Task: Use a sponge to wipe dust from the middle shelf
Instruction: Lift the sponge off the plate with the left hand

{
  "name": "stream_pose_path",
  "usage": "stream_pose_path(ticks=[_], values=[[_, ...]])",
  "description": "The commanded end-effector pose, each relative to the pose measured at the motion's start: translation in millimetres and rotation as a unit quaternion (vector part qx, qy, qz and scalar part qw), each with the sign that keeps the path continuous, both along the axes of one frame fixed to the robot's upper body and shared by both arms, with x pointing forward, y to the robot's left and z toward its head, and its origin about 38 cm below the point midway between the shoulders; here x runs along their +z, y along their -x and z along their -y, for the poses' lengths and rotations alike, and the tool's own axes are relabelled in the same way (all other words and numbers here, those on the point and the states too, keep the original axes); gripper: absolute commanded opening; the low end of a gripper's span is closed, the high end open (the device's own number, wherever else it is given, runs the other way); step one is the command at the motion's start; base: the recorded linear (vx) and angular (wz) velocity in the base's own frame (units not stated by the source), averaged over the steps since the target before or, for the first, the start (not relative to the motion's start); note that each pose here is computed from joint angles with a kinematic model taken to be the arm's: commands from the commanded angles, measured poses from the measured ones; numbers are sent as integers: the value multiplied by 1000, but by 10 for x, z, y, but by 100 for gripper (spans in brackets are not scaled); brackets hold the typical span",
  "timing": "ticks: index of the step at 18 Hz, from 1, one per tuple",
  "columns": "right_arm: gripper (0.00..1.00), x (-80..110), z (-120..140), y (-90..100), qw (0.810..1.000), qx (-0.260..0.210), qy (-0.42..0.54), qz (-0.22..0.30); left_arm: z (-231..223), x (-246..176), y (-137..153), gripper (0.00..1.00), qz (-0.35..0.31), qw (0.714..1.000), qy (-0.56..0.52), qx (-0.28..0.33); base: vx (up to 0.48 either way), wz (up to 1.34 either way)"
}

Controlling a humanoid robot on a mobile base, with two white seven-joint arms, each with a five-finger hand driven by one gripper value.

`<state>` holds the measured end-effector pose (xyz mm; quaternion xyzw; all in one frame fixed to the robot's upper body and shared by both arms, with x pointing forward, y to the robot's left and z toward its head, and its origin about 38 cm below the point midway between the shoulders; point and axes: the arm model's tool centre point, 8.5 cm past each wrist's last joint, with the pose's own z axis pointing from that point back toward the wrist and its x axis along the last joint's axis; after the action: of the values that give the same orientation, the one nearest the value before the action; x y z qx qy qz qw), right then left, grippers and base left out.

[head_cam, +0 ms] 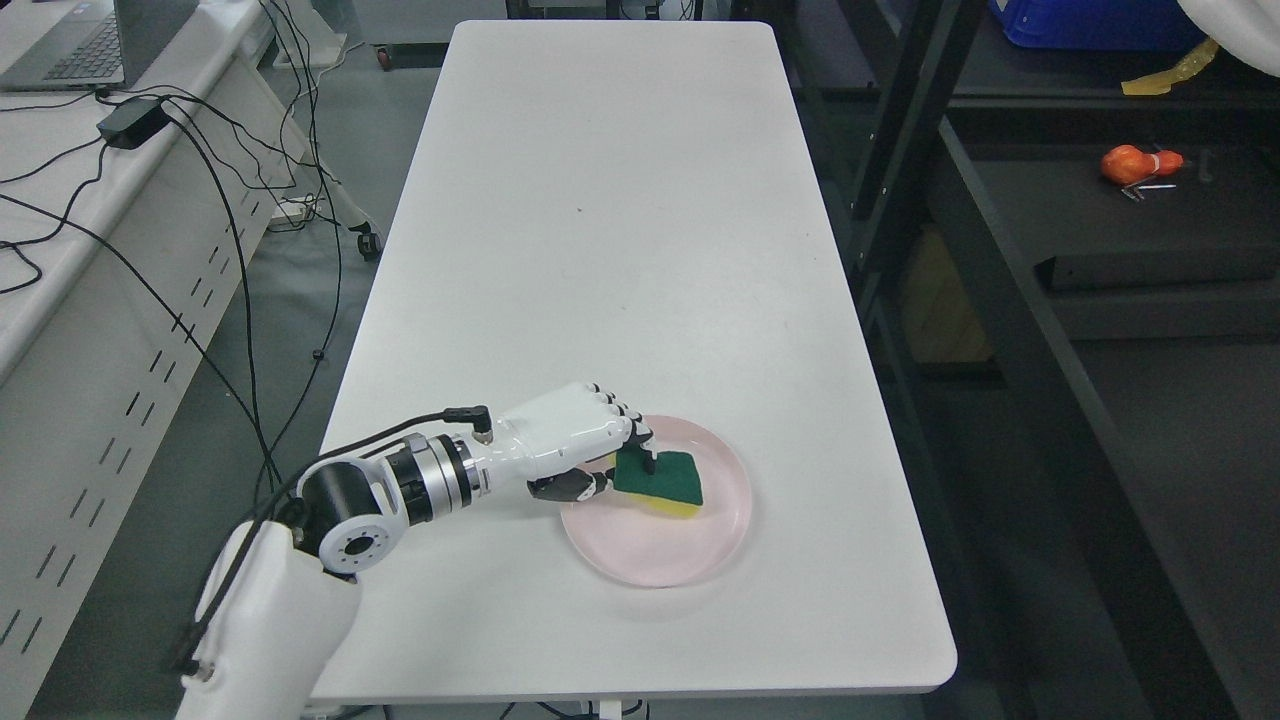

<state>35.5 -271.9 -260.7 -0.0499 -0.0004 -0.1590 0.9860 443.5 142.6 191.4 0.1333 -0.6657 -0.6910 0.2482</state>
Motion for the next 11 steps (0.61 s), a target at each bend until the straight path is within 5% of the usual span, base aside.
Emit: stream_pose_path(ticks=[1,6,11], values=[[100,12,125,-59,1000,0,10,8,-349,414,-73,7,1,973,226,43,0,0],[100,12,125,-59,1000,0,10,8,-754,588,-51,2,-46,891,449,39,0,0],[100,12,125,-59,1000,1,10,8,-1079,442,-157,2,-137,718,675,95,0,0]])
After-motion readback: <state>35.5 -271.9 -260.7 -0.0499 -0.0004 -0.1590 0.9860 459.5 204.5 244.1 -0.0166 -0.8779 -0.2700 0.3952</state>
